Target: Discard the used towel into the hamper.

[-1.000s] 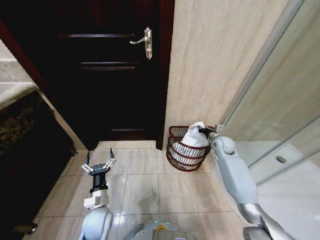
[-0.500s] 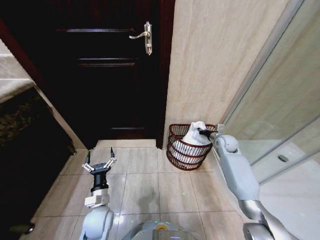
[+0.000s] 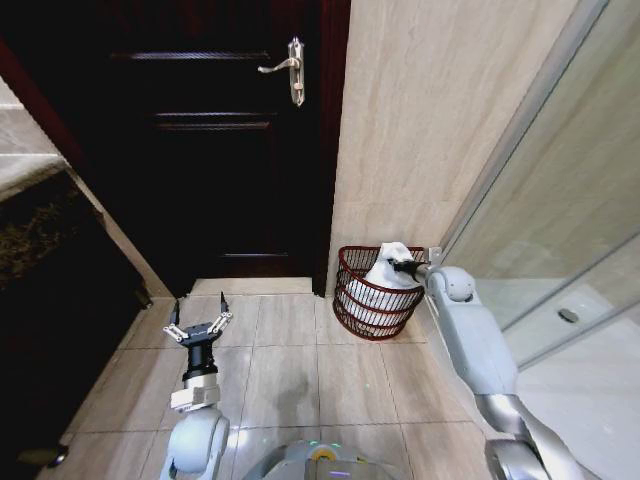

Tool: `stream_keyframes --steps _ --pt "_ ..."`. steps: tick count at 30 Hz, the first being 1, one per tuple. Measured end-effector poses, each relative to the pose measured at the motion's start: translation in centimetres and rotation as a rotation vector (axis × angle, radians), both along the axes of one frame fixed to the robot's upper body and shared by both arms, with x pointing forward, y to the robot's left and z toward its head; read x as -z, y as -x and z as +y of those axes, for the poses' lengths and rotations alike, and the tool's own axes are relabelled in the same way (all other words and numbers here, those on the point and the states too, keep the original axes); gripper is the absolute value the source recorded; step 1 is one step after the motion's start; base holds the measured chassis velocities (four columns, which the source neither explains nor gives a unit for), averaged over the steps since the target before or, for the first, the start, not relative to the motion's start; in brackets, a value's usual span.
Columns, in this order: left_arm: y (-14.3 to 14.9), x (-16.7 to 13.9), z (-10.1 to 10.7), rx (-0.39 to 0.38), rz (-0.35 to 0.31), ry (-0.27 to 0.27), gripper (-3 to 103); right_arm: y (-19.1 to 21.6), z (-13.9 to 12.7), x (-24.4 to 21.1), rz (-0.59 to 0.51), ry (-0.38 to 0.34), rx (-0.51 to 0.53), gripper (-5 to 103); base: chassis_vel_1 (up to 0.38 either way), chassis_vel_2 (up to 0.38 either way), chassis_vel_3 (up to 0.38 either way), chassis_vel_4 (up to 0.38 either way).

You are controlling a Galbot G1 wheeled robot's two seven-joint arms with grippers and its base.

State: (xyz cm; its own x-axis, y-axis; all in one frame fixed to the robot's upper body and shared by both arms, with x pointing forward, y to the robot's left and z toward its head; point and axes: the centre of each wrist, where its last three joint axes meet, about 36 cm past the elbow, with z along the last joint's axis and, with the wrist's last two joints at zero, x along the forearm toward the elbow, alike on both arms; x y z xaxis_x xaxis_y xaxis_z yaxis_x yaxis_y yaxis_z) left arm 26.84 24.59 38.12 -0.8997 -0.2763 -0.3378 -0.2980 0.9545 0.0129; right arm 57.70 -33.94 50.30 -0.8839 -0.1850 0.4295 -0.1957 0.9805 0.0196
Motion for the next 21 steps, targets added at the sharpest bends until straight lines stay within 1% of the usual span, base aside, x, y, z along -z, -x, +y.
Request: stream_keyframes --steps 1,2,4,5,6,7,8,9,10,12,15,16,18,20,21 --pt "-0.1 0.0 0.0 -0.002 0.000 0.003 100 0.3 -0.3 -0.5 -0.021 0.011 0.008 33 0.000 0.000 0.000 0.000" --pt "-0.1 0.0 0.0 -0.002 0.000 0.003 100 0.3 -0.3 -0.5 -0.021 0.011 0.008 33 0.000 0.000 0.000 0.000" --pt "-0.3 0.1 -0.1 -0.005 0.000 0.010 100 1.2 -0.9 -1.9 -0.092 0.042 0.029 43 0.000 0.000 0.000 0.000" --pt "-0.3 0.1 -0.1 -0.005 0.000 0.010 100 1.2 -0.9 -1.9 -0.092 0.042 0.029 43 0.000 0.000 0.000 0.000" --pt "-0.4 0.2 -0.2 -0.004 0.000 0.011 100 1.5 -1.0 -2.4 -0.118 0.050 0.039 49 0.000 0.000 0.000 0.000" --pt "-0.4 0.2 -0.2 -0.004 0.000 0.012 100 1.6 -1.0 -2.6 -0.128 0.052 0.042 49 0.000 0.000 0.000 0.000" --pt "-0.6 0.2 -0.3 -0.001 0.002 0.014 100 2.1 -0.9 -3.6 -0.168 0.060 0.056 55 0.000 0.000 0.000 0.000" --pt "-0.7 0.2 -0.3 0.000 0.002 0.015 100 2.3 -0.8 -4.0 -0.181 0.062 0.058 60 0.000 0.000 0.000 0.000" --pt "-0.7 0.2 -0.3 0.000 0.002 0.015 100 2.3 -0.8 -4.0 -0.181 0.062 0.058 60 0.000 0.000 0.000 0.000" --pt "-0.8 0.1 -0.4 0.002 0.001 0.017 100 2.5 -0.8 -5.0 -0.206 0.062 0.056 71 0.000 0.000 0.000 0.000" --pt "-1.0 0.0 -0.4 0.003 -0.002 0.019 100 2.6 -0.8 -5.8 -0.222 0.056 0.055 71 0.000 0.000 0.000 0.000" --pt "-1.2 0.0 -0.4 0.004 -0.004 0.019 100 2.3 -0.6 -6.2 -0.269 0.034 0.072 88 0.000 0.000 0.000 0.000" --pt "-1.2 0.0 -0.3 0.004 -0.004 0.020 100 2.2 -0.6 -6.2 -0.274 0.032 0.074 88 0.000 0.000 0.000 0.000" --pt "-1.2 0.0 -0.2 0.002 -0.004 0.030 100 2.3 -0.3 -5.8 -0.355 0.019 0.113 98 0.000 0.000 0.000 0.000" --pt "-1.2 0.0 -0.2 0.001 -0.004 0.033 100 2.7 -0.1 -5.6 -0.389 0.013 0.123 99 0.000 0.000 0.000 0.000"
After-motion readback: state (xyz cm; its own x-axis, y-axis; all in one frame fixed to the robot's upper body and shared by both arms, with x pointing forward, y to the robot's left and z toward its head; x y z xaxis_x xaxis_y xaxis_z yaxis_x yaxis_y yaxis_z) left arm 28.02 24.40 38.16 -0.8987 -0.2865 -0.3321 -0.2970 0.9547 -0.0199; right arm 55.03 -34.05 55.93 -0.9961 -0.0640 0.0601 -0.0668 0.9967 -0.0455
